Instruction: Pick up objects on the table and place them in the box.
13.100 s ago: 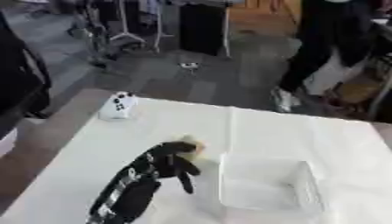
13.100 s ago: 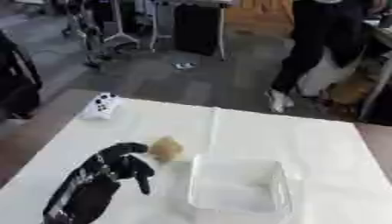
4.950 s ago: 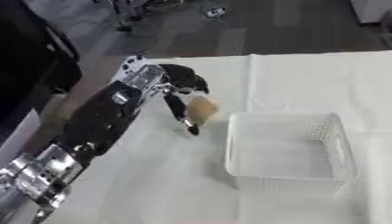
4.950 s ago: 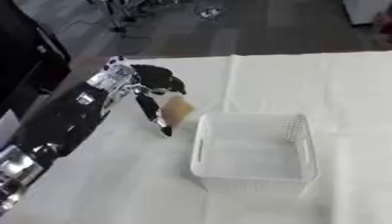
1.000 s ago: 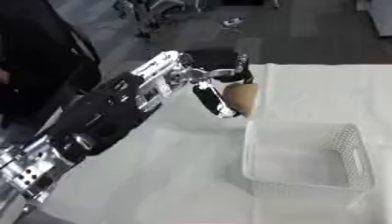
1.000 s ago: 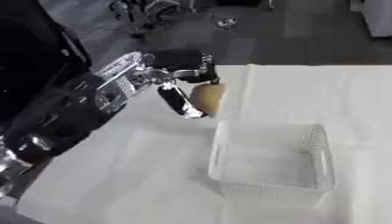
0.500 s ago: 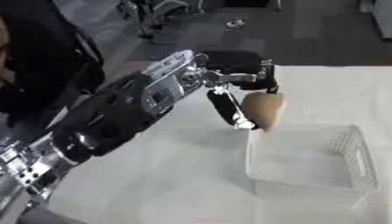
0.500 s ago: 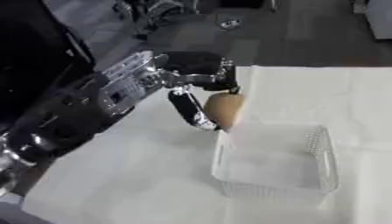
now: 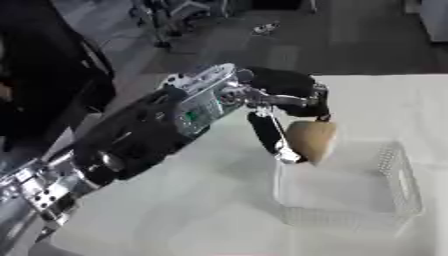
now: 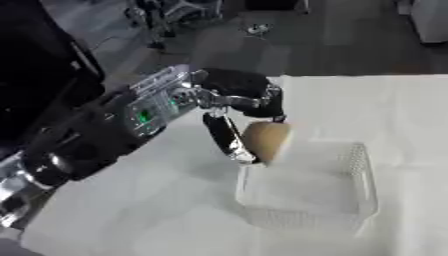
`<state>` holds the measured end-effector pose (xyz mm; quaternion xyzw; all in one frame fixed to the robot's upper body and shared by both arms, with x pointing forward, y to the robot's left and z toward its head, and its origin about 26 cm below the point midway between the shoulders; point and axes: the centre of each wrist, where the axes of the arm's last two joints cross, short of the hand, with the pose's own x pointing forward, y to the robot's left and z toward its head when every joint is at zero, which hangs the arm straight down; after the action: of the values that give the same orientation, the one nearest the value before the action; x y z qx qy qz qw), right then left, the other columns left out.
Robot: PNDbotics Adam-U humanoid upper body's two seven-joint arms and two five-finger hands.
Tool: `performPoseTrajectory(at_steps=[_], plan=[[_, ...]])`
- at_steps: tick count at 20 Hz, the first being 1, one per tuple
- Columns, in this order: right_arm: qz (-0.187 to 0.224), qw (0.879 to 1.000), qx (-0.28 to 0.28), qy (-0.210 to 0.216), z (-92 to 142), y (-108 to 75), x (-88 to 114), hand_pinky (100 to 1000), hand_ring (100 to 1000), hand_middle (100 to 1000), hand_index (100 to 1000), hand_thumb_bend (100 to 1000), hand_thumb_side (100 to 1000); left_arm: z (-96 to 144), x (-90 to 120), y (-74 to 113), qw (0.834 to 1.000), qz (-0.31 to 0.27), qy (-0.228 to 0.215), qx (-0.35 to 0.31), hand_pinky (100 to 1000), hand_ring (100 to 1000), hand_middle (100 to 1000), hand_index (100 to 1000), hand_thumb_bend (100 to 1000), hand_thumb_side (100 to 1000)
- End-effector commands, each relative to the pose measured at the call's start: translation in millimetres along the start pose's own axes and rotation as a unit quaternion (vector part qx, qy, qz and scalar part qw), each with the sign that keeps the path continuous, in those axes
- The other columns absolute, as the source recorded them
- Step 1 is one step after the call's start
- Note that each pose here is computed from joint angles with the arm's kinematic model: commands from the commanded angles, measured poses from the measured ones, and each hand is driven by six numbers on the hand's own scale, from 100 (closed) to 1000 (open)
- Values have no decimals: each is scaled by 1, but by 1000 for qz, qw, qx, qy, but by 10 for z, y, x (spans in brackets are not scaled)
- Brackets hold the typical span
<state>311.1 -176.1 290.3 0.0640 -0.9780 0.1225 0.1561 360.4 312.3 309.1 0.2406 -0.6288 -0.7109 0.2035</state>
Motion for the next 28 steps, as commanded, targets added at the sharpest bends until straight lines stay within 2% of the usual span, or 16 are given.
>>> performPoseTrajectory(at_steps=[1, 2, 3, 5, 6, 7, 10, 11, 13, 15, 18, 20, 24, 28], plan=[[-4, 1000, 4, -18, -74, 18, 60, 100, 356, 423, 801, 153, 1000, -1, -8, 67, 1000, -6, -11, -8, 100, 100, 100, 274, 100, 491], [-5, 1000, 4, -19, -76, 20, 61, 100, 356, 423, 801, 153, 1000, -13, -11, 55, 1000, -7, -15, -12, 100, 100, 100, 295, 100, 526], [-5, 1000, 4, -19, -77, 21, 61, 100, 356, 423, 801, 153, 1000, -24, -14, 44, 1000, -8, -19, -15, 100, 100, 173, 361, 100, 578], [-5, 1000, 4, -20, -80, 21, 62, 100, 356, 423, 800, 153, 1000, -39, -20, 29, 999, -15, -26, -19, 189, 238, 351, 492, 100, 710], [-5, 1000, 4, -20, -81, 22, 63, 100, 356, 423, 801, 153, 1000, -41, -28, 18, 999, -19, -26, -24, 265, 342, 457, 567, 100, 769], [-6, 1000, 5, -20, -82, 23, 63, 100, 356, 423, 801, 153, 1000, -44, -36, 6, 999, -25, -24, -32, 316, 402, 510, 610, 100, 788], [-6, 1000, 5, -21, -83, 25, 64, 100, 356, 423, 800, 152, 1000, -48, -65, -29, 997, -43, -8, -66, 496, 565, 675, 719, 573, 888], [-6, 1000, 5, -21, -84, 25, 64, 100, 356, 423, 800, 152, 1000, -49, -73, -38, 996, -47, -3, -77, 547, 602, 711, 740, 675, 911], [-6, 1000, 6, -21, -85, 26, 64, 100, 356, 423, 800, 153, 1000, -50, -87, -52, 994, -53, 7, -94, 639, 683, 763, 774, 814, 954], [-6, 1000, 6, -21, -86, 27, 64, 100, 356, 423, 800, 153, 1000, -49, -96, -61, 993, -56, 14, -104, 706, 747, 800, 794, 904, 982], [-6, 1000, 6, -21, -86, 28, 64, 100, 356, 423, 800, 153, 1000, -46, -103, -52, 992, -60, 21, -107, 775, 811, 847, 820, 951, 1000], [-6, 1000, 6, -21, -84, 24, 64, 100, 356, 423, 801, 153, 1000, -35, -99, -37, 994, -58, 24, -92, 791, 839, 871, 834, 897, 1000], [-2, 1000, 4, -20, -78, 11, 62, 100, 355, 423, 801, 161, 1000, 89, -57, -13, 999, -32, 33, -8, 765, 843, 878, 841, 828, 1000], [6, 1000, 5, -13, -47, -18, 51, 100, 355, 423, 800, 163, 1000, 269, 71, -4, 996, -14, 43, 80, 726, 825, 866, 827, 767, 1000]])
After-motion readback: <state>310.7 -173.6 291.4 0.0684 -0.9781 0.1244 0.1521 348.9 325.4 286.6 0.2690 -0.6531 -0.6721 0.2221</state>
